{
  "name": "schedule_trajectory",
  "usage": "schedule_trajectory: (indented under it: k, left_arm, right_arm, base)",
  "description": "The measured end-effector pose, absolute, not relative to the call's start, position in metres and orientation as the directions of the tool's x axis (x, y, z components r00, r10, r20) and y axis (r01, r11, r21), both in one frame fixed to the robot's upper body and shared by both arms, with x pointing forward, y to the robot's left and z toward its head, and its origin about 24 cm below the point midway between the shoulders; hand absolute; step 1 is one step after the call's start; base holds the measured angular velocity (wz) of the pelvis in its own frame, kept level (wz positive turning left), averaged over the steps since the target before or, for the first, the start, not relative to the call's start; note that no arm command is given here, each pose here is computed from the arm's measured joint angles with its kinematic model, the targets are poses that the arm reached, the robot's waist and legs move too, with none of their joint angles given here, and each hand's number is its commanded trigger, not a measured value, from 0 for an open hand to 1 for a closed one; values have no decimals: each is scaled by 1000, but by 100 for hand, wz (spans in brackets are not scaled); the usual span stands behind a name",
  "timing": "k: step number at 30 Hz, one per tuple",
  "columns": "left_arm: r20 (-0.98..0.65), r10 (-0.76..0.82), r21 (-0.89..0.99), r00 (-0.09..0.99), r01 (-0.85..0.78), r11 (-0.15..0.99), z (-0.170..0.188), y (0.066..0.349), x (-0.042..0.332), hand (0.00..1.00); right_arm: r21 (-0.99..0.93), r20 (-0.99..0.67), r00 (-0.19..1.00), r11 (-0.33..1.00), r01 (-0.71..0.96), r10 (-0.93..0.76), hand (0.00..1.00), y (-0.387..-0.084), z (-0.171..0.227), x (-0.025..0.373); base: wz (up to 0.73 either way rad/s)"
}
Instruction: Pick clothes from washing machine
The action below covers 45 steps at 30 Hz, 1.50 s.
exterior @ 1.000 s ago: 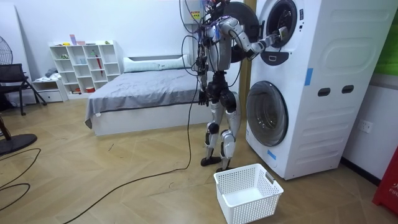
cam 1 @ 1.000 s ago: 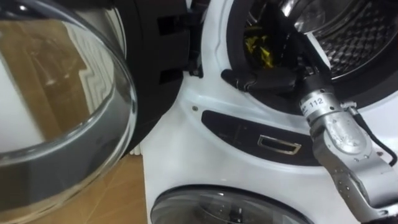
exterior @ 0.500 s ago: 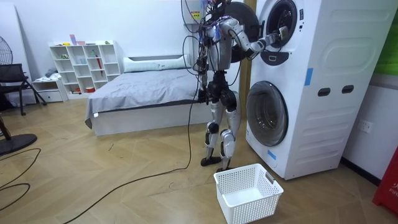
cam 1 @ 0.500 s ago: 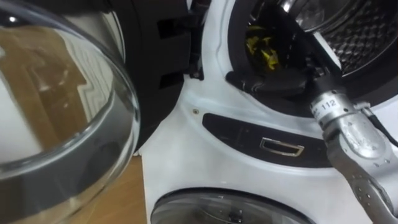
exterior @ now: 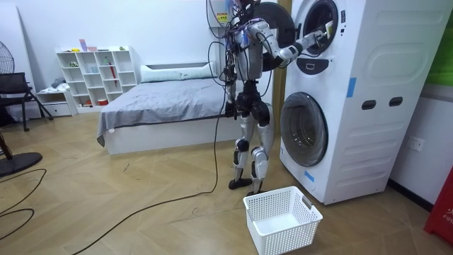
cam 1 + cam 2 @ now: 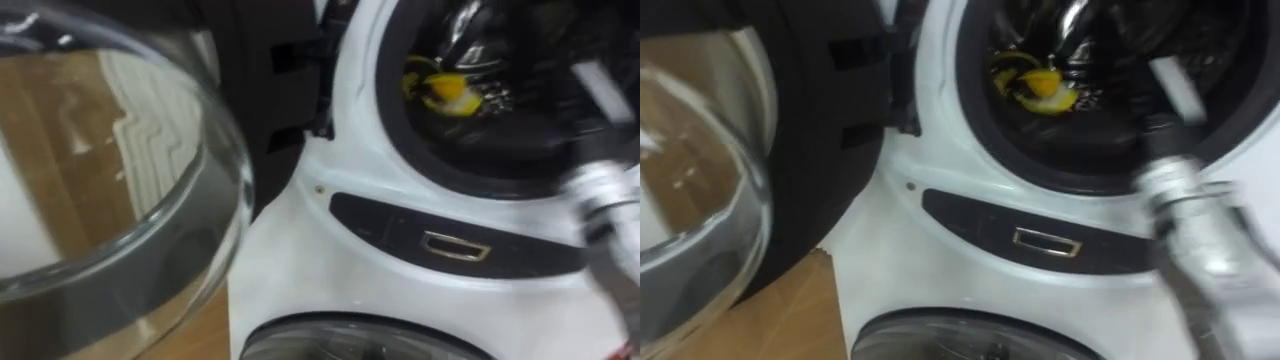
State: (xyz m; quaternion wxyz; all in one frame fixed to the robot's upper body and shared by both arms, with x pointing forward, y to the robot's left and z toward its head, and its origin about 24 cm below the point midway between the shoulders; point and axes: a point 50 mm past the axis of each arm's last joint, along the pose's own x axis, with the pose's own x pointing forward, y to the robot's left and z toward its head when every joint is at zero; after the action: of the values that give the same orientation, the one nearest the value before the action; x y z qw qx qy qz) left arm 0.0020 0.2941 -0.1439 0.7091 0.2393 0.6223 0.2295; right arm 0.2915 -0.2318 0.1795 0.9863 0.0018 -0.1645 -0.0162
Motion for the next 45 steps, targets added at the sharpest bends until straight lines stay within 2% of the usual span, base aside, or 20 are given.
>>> schedule_trajectory:
  k: [13,22,34,42,45]
  left_arm:
    - [-781,609,614,134,-12,790,-145,291,4,0]
    - [-779,612,616,136,-17,787,-144,293,4,0]
    - [-787,594,603,165,5,797,-144,293,16,0]
    - [-791,582,595,190,17,803,-144,293,32,0]
    - [-798,574,587,183,23,809,-144,295,33,0]
  right_arm:
    - [-2,328,945,1000,4,-3,0,-232,181,290]
    - [-16,319,947,999,35,-28,0,-244,177,284]
    - [-385,292,956,919,84,35,0,-238,172,291]
    - [-656,240,970,742,137,32,0,-238,192,337]
    - [-694,215,977,704,150,4,0,-244,197,346]
  base:
    - [-2]
    - [3]
    - [-7]
    - [-1]
    - [6]
